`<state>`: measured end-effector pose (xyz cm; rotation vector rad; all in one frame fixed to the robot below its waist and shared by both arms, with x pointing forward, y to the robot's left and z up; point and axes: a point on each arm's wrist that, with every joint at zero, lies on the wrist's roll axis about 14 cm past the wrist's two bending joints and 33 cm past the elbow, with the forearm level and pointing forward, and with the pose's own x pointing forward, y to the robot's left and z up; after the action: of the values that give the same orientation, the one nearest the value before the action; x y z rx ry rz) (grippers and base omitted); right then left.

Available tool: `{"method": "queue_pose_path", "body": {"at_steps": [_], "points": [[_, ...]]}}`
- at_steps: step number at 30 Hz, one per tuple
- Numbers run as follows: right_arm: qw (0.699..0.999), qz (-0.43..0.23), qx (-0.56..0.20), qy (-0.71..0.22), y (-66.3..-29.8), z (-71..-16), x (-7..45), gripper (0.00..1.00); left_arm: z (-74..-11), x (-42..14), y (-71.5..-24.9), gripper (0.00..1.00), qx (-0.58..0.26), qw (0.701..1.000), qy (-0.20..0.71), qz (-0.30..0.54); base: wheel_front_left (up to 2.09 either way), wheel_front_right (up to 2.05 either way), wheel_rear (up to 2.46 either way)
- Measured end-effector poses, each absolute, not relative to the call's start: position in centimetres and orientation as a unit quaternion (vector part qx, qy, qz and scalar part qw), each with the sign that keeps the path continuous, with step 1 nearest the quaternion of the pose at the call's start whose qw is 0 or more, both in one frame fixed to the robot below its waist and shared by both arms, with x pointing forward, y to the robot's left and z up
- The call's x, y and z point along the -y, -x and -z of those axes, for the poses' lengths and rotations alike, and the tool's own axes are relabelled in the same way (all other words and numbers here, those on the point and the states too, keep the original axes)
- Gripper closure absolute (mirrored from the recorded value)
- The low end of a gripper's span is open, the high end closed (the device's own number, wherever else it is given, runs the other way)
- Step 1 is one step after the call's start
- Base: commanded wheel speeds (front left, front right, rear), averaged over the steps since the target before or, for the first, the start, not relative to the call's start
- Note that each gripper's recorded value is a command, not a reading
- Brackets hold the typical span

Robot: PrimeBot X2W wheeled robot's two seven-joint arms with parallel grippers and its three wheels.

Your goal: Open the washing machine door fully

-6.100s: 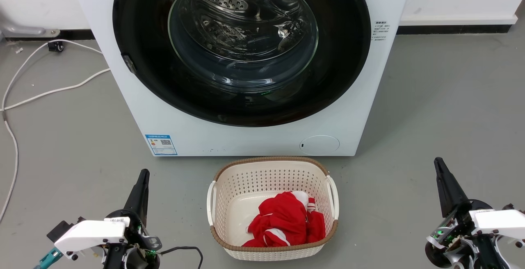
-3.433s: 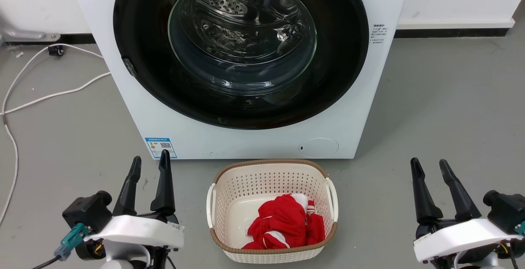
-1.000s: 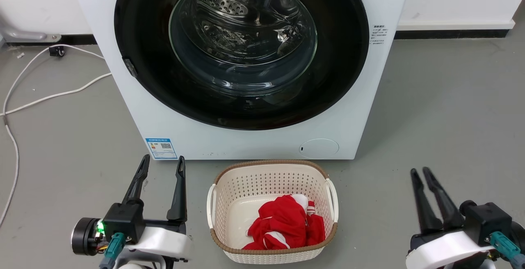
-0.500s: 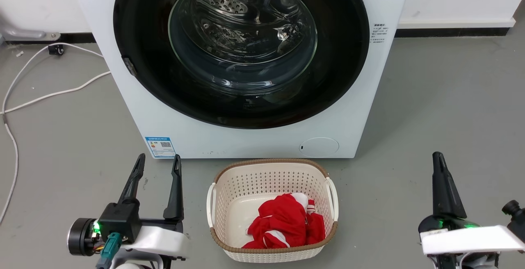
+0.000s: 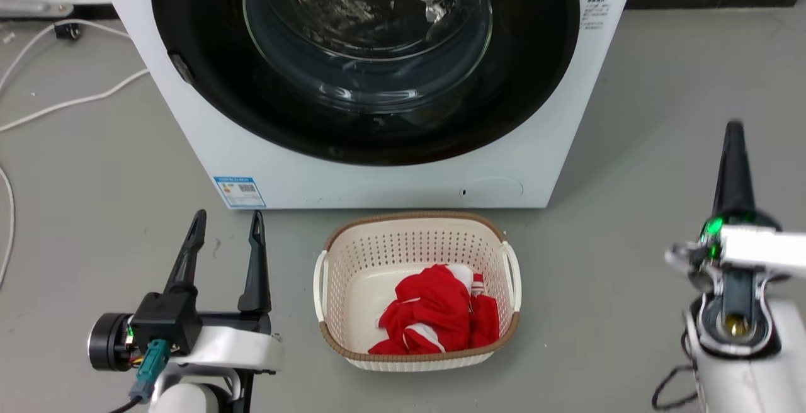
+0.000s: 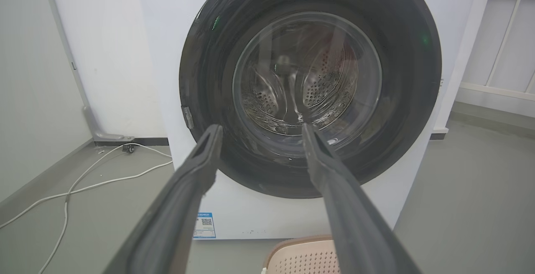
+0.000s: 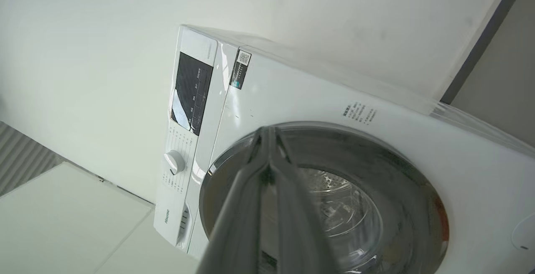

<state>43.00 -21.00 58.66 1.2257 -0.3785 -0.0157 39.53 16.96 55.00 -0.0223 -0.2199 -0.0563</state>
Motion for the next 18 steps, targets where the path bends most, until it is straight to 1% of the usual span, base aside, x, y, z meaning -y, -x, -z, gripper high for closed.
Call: {"method": "queue_pose_path", "body": {"at_steps": [5,8,11,17,18], "points": [[0.757,-0.013,0.191,-0.625,-47.6,-61.2,21.2,1.00,-54.6,-17.2,-41.2,0.00,0.107,0.994,0.013,0.026,0.00,0.00,0.00],[0.751,-0.028,0.178,-0.635,-50.7,-62.0,21.5,1.00,-54.2,-17.2,-42.3,0.00,0.104,0.994,0.015,0.026,0.00,0.00,0.00],[0.758,-0.039,0.157,-0.632,-54.0,-62.6,21.8,1.00,-53.8,-17.3,-43.3,0.00,0.101,0.994,0.015,0.026,0.00,0.00,0.00],[0.791,-0.080,0.079,-0.601,-59.7,-63.0,20.1,1.00,-52.8,-17.2,-44.8,0.00,0.093,0.995,0.015,0.031,0.00,0.00,0.00],[0.802,-0.088,0.064,-0.587,-60.4,-63.1,19.7,1.00,-52.7,-17.1,-45.0,0.00,0.092,0.995,0.016,0.033,0.00,0.00,0.00]]}}
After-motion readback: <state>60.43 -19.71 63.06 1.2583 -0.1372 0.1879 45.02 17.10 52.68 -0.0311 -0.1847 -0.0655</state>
